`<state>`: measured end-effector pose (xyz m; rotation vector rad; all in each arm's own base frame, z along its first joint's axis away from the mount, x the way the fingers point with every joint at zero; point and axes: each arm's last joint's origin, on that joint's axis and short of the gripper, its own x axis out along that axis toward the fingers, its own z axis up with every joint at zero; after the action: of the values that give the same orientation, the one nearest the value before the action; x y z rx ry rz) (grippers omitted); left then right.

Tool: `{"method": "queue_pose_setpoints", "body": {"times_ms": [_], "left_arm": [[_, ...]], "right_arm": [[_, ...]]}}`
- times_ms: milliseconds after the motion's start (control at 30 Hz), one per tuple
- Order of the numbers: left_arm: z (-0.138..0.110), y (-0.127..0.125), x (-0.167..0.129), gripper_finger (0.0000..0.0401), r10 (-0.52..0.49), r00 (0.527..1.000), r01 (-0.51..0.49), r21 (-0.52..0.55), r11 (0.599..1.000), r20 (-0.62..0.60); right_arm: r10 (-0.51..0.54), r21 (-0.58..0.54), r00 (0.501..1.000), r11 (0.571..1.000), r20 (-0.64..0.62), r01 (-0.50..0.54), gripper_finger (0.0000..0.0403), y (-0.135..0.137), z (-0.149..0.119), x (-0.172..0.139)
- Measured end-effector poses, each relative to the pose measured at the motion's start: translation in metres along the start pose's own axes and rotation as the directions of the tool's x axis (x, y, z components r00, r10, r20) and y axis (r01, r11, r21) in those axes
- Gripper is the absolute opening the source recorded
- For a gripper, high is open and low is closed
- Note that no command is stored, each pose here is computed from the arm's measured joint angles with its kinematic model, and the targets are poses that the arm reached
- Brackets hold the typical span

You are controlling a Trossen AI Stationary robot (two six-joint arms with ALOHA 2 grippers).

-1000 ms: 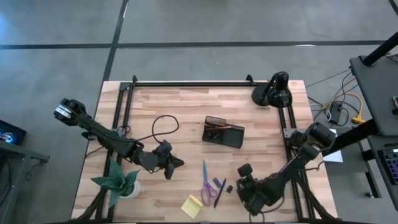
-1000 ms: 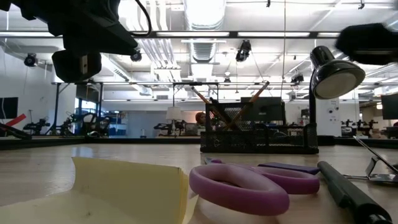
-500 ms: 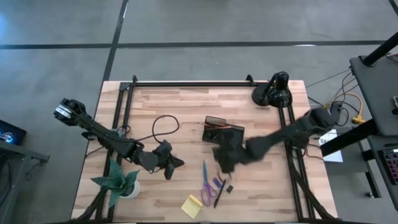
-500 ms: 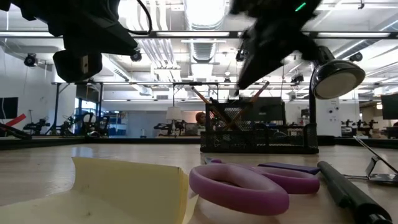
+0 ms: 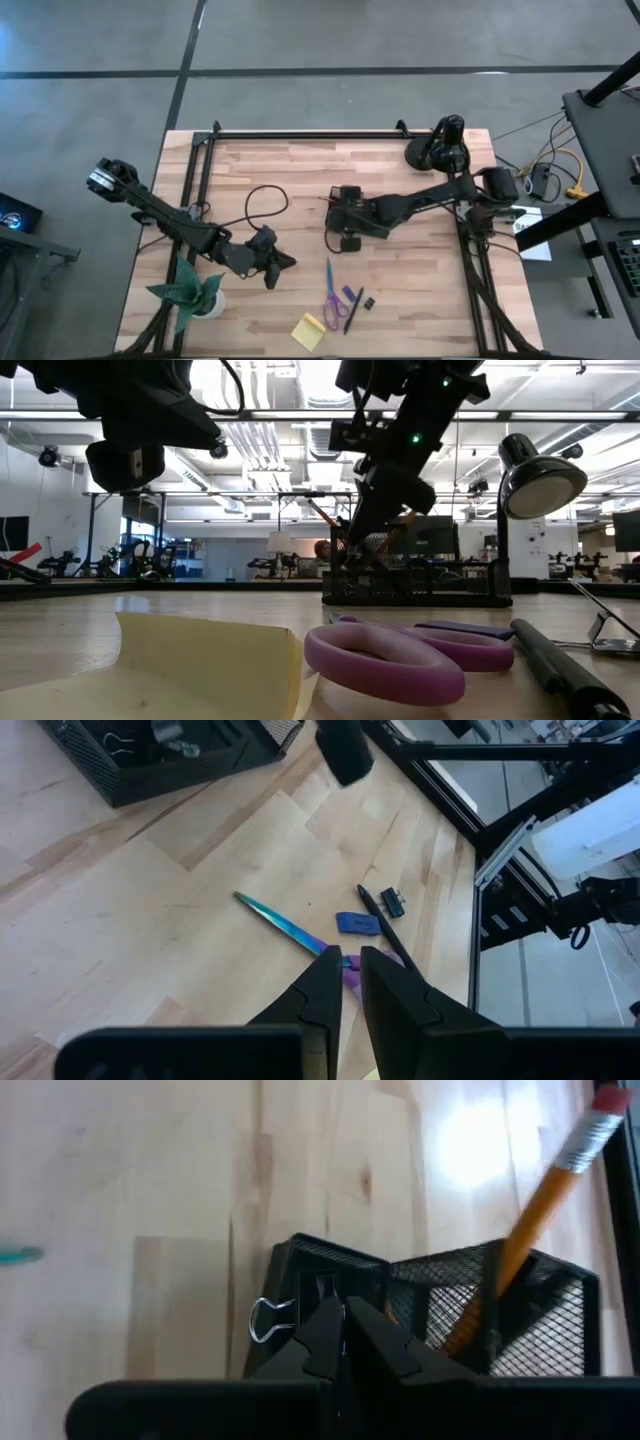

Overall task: Pick and place office supplies into organizer
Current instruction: Put the right black binder clip into the black desk organizer, then put the black binder clip into the black desk organizer

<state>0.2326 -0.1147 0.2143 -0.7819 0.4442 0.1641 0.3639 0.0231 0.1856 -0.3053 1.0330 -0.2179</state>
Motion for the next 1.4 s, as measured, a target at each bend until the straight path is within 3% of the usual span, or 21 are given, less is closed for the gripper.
{"method": "queue_pose_setpoints", "body": {"times_ms": [200,433,533,633,733,900,1000,1133,1333,1400], "left_arm": [[-0.001,0.001,0.0,0.0025,0.005,1.0,-0.005,0.003,1.0,-0.003],[-0.001,0.001,0.0,0.0025,0.004,1.0,-0.004,0.002,1.0,-0.003],[0.0,0.001,0.0,0.0025,0.002,1.0,-0.002,-0.002,1.0,-0.001],[0.0,0.001,0.0,0.0025,0.002,1.0,-0.002,-0.003,1.0,-0.001],[0.0,0.001,0.0,0.0025,0.002,1.0,-0.002,-0.003,1.0,-0.001],[0.0,0.001,0.0,0.0025,0.002,1.0,-0.002,-0.002,1.0,-0.001],[-0.001,0.001,0.0,0.0025,0.002,1.0,-0.002,-0.002,1.0,-0.001],[0.0,0.001,0.0,0.0025,-0.001,1.0,0.001,-0.004,1.0,0.0],[-0.001,0.001,0.0,0.0025,-0.001,1.0,0.001,-0.004,1.0,-0.001],[-0.001,0.001,0.0,0.0025,-0.001,1.0,0.001,-0.005,1.0,-0.001]], "right_arm": [[-0.108,0.1,0.994,0.989,-0.011,0.108,0.0024,-0.001,-0.001,0.008],[-0.094,0.113,0.996,0.989,-0.001,0.093,0.0105,0.002,0.003,0.001],[-0.024,0.076,0.999,0.997,-0.031,0.026,0.0137,0.012,0.002,-0.018],[0.12,-0.075,0.991,0.989,-0.066,-0.125,0.016,0.04,-0.008,-0.043],[0.246,-0.206,0.964,0.943,-0.1,-0.262,0.0174,0.074,-0.024,-0.064],[0.422,-0.376,0.894,0.811,-0.154,-0.448,0.0184,0.121,-0.044,-0.082],[0.476,-0.401,0.869,0.775,-0.135,-0.488,0.0184,0.134,-0.045,-0.084],[0.614,-0.386,0.78,0.695,-0.12,-0.607,0.0183,0.143,-0.039,-0.081],[0.626,-0.382,0.759,0.667,-0.178,-0.64,0.0183,0.156,-0.042,-0.062],[0.602,-0.385,0.776,0.682,-0.187,-0.622,0.0183,0.158,-0.041,-0.056]]}}
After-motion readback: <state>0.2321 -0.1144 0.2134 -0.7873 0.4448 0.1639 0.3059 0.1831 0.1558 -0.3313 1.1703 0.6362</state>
